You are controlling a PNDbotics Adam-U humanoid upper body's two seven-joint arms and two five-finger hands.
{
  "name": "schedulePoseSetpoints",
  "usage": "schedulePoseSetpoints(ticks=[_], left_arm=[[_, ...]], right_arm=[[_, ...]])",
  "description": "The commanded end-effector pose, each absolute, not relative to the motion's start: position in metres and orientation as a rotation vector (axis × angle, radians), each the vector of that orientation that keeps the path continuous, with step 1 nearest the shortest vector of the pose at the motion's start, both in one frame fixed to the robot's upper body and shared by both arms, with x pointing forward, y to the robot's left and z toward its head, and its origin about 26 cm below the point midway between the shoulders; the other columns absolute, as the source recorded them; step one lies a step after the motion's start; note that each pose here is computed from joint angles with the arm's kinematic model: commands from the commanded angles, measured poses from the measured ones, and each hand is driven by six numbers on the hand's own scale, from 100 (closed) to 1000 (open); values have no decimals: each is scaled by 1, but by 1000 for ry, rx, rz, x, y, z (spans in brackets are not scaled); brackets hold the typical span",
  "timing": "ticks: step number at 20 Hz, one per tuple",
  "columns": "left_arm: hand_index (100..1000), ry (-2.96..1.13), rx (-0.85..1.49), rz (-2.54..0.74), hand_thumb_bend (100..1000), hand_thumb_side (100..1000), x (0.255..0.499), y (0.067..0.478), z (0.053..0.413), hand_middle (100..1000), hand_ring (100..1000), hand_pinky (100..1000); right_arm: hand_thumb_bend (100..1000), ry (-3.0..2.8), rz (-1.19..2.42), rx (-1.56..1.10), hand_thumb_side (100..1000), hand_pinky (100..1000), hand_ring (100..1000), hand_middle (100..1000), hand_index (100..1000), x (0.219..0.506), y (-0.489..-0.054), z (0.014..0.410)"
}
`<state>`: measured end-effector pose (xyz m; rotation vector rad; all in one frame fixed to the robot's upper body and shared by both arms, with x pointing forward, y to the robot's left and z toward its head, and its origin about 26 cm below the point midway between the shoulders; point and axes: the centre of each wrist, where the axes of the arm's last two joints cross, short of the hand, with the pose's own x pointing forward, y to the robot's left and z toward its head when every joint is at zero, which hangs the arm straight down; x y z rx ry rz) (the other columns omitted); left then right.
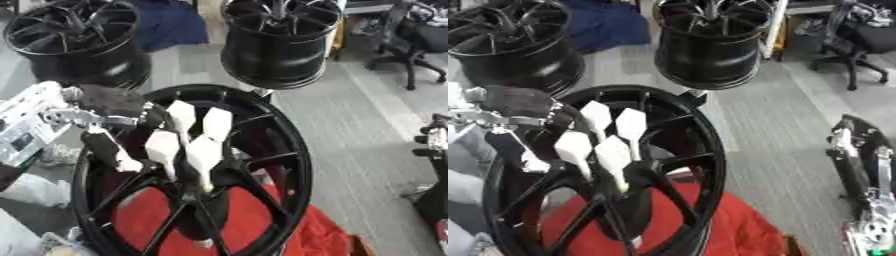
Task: Pull the pin out of the wheel hub.
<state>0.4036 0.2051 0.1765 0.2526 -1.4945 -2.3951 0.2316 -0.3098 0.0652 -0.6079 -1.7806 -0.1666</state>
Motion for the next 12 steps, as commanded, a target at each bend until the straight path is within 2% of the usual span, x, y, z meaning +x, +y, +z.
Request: schedulePoseSetpoints(ticks=[1,5,8,9,12], left_arm=[[889,-1204,112,-2867,252,575,407,206,188,799,621,589],[844,-1213,98,-2840,168,496,409,206,185,698,580,552],[766,-1239,78,-2806,100,437,409,206,185,603,547,521],[724,-1249,70,-2794,100,383,409,206,186,559,523,497],[653,-1306,49,-2742,100,310,409,205,190,483,471,442]], right_arm=[[100,-1803,-165,-611,630,562,641,594,778,232,-311,71],[100,-1802,-166,-612,632,562,641,594,778,232,-311,70],[100,-1800,-168,-613,634,562,641,594,778,232,-311,70],[100,-1800,-168,-612,634,562,641,593,778,232,-311,70],[100,-1800,-169,-612,633,563,641,593,777,232,-311,70]])
